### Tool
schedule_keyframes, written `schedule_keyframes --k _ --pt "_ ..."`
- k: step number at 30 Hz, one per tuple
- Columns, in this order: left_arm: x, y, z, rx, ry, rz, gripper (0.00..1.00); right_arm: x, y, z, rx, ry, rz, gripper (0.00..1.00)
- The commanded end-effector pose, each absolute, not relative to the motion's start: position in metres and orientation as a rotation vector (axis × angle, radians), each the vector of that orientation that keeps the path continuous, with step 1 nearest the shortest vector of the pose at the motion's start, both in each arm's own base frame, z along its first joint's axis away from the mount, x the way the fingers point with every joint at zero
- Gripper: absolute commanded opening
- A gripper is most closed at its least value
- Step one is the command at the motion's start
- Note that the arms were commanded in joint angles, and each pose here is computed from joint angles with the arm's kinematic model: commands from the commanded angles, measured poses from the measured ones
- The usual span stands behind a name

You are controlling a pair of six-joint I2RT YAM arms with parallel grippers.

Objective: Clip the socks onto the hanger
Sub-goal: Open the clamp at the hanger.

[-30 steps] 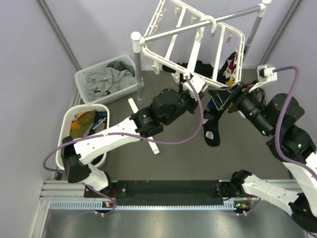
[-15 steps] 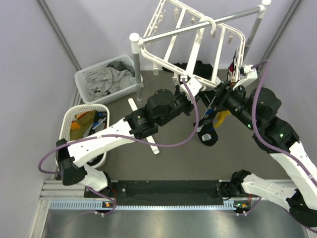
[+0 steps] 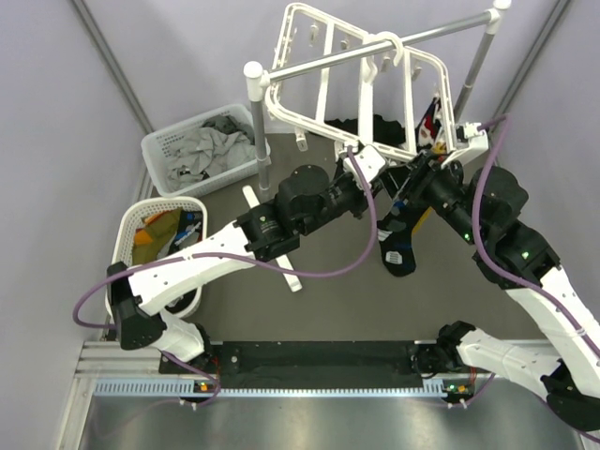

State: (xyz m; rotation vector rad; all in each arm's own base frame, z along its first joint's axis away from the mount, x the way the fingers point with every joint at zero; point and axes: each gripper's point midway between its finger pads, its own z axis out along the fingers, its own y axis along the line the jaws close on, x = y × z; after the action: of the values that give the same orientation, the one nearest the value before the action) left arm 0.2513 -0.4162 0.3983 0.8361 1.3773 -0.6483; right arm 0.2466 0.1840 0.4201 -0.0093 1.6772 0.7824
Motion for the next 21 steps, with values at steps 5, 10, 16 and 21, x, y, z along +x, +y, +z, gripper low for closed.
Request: schedule_keyframes --k 5,10,16,21 --pt "0.233 -0.436 0.408 0.899 1.350 -0.751 0.00 0.256 0.173 0.463 0.040 1.512 0.779 0.55" --pt "0.234 -0.441 0.406 0.902 1.358 -0.744 0.00 0.258 0.173 0.466 0.034 1.504 0.769 0.50" --pt "0.233 -0.441 0.405 0.904 1.362 -0.740 0.00 0.260 0.170 0.457 0.029 1.530 0.727 0.38" --pt "0.238 -0.435 0.406 0.872 1.372 -0.710 0.05 0.260 0.167 0.450 0.033 1.544 0.706 0.22"
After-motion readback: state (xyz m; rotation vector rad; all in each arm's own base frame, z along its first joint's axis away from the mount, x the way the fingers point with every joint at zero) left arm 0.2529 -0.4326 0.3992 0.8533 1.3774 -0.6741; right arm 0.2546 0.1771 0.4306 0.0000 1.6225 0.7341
